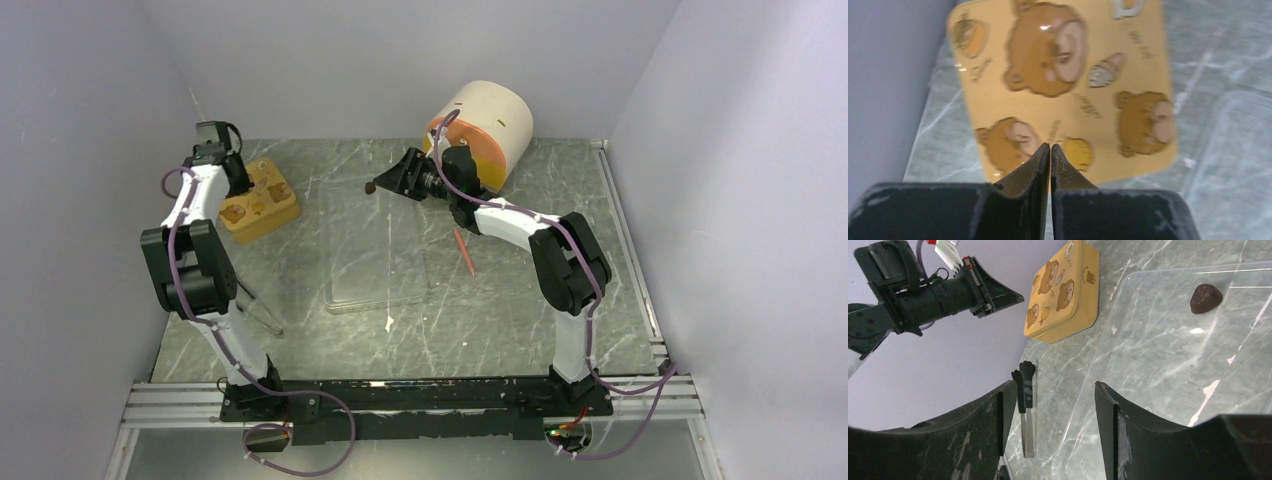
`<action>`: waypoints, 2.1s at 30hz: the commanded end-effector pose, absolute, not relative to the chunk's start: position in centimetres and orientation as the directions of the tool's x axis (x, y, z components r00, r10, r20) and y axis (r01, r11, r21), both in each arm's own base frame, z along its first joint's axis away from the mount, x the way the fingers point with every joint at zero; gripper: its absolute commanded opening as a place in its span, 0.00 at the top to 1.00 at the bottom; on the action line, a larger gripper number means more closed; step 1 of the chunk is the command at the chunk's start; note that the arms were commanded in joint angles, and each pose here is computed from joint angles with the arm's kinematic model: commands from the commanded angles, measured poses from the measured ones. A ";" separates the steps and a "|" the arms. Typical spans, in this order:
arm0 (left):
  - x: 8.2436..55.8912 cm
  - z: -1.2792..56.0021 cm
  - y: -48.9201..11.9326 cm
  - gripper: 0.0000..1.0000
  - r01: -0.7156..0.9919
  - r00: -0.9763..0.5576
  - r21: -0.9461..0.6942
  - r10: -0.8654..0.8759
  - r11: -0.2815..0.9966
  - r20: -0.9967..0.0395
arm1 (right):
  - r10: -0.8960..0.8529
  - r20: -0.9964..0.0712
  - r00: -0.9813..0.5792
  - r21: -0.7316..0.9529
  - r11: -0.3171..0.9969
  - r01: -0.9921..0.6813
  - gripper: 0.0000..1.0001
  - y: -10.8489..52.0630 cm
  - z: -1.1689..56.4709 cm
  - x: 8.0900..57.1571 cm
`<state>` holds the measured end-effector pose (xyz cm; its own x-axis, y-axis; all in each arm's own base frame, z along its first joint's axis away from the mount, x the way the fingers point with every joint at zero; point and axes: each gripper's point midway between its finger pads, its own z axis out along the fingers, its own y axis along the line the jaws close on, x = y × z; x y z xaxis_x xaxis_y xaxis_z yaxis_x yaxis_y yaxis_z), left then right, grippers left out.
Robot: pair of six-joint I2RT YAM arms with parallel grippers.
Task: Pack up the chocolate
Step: Close the box lid on the packing box.
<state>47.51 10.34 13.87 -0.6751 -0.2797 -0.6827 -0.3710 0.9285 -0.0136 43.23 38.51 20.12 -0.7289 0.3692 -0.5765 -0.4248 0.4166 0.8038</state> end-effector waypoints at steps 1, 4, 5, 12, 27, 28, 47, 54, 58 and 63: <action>44.7 11.4 14.3 0.91 -0.460 -0.705 0.060 -0.323 0.886 -0.631 | 0.392 -0.629 -0.672 0.775 0.387 -0.500 0.37 38.3 23.7 42.9; 42.9 9.5 14.2 0.91 -0.477 -0.725 0.073 -0.345 0.876 -0.597 | 0.391 -0.626 -0.675 0.777 0.380 -0.501 0.37 38.4 23.7 42.8; 42.5 9.0 14.1 0.91 -0.479 -0.727 0.071 -0.351 0.875 -0.590 | 0.392 -0.624 -0.675 0.779 0.378 -0.500 0.37 38.4 23.7 42.9; 43.5 10.7 14.8 0.92 -0.502 -0.693 0.053 -0.365 0.863 -0.622 | 0.396 -0.627 -0.671 0.778 0.375 -0.504 0.37 38.4 24.2 42.8; 50.3 10.9 20.6 0.93 -0.591 -0.586 0.111 -0.331 0.799 -0.740 | 0.386 -0.661 -0.643 0.746 0.426 -0.512 0.37 37.4 24.4 42.9; 50.8 10.8 20.8 0.93 -0.587 -0.586 0.113 -0.324 0.801 -0.743 | 0.385 -0.665 -0.640 0.743 0.430 -0.513 0.37 37.4 24.4 43.0; 58.2 15.7 14.3 0.93 -0.387 -0.442 -0.136 -0.312 0.912 -0.841 | 0.382 -0.642 -0.665 0.759 0.442 -0.478 0.37 38.1 22.4 44.0; 58.2 9.2 11.8 0.94 -0.308 -0.565 -0.133 -0.293 0.942 -0.771 | 0.382 -0.638 -0.669 0.760 0.452 -0.466 0.37 38.1 21.6 44.2; 57.7 7.2 11.8 0.94 -0.308 -0.619 -0.113 -0.289 0.945 -0.730 | 0.375 -0.640 -0.670 0.757 0.455 -0.468 0.37 38.2 21.8 44.1; 57.5 9.6 11.9 0.93 -0.298 -0.616 -0.102 -0.273 0.949 -0.739 | 0.376 -0.650 -0.660 0.749 0.461 -0.475 0.37 38.1 22.8 43.6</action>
